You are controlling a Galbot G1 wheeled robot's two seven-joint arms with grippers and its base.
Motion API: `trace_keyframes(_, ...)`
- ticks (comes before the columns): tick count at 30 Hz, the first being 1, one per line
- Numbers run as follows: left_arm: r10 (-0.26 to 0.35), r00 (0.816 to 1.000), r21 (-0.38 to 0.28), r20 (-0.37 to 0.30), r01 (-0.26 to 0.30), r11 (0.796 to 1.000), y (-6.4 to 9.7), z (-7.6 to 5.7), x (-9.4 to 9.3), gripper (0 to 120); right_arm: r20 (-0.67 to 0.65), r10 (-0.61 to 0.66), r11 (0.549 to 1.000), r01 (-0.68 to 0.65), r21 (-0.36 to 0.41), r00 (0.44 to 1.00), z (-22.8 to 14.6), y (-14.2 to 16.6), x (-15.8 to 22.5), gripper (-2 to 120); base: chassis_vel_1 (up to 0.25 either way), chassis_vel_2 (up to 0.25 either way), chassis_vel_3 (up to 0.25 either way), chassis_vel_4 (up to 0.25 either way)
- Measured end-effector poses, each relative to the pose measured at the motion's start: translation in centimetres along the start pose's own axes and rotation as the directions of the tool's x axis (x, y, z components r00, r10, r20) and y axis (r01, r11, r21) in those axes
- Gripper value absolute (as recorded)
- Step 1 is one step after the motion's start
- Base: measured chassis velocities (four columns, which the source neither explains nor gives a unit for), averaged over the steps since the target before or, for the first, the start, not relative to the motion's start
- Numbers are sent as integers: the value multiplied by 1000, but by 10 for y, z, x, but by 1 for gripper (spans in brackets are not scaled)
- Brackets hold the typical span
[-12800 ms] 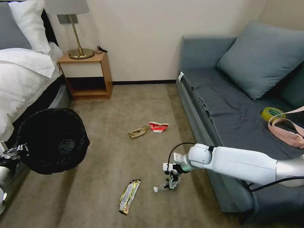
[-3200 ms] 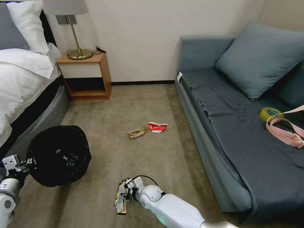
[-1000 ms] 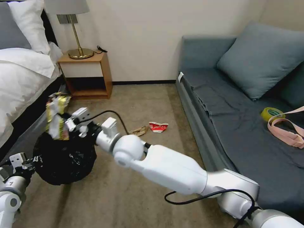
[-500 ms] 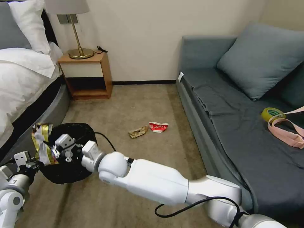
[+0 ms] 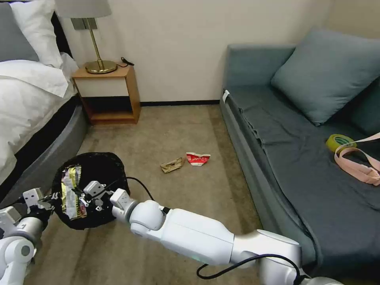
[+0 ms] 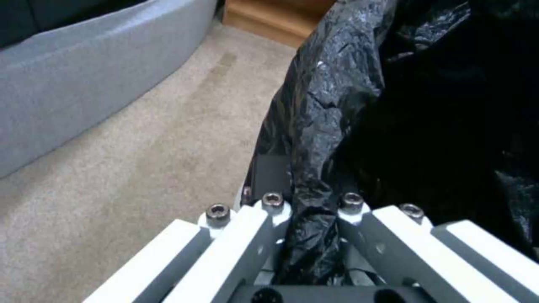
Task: Pick up the trash bin, then pick up the garbage on the floor and place it into the trash bin.
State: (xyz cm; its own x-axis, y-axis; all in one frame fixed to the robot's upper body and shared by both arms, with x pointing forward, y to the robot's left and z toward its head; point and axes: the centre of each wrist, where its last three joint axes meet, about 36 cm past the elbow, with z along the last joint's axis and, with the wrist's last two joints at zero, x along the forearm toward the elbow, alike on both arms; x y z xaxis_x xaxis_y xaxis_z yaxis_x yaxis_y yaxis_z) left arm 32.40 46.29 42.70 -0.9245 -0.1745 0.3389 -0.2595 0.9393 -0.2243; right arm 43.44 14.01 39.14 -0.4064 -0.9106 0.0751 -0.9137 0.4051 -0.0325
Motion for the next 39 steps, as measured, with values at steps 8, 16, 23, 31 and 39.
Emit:
trace_keyframes(8, -2, 1000, 1, 6, 2, 1000, 1, -2, 1, 2, -23, 39, 999, -38, 9, 999, 8, -9, 6, 59, 0, 0, 0, 0)
trace_keyframes(16, -3, 1000, 0, 6, 3, 1000, 1, -2, 1, 2, -29, 71, 997, -70, 28, 997, 10, -21, 14, 90, 0, 0, 0, 0)
trace_keyframes(23, -8, 1000, 0, 3, 8, 1000, 2, -1, 0, 2, -4, 101, 994, -100, 41, 995, 1, -27, 17, 100, 0, 0, 0, 0)
trace_keyframes(31, -20, 1000, -2, 9, 20, 1000, 7, -3, 0, 2, 212, 259, 901, -315, 298, 942, -24, -67, 33, 100, 0, 0, 0, 0)
trace_keyframes(39, -23, 1000, -3, 11, 23, 1000, 7, -3, -1, 2, 325, 442, 769, -539, 343, 836, -47, -111, 59, 100, 0, 0, 0, 0)
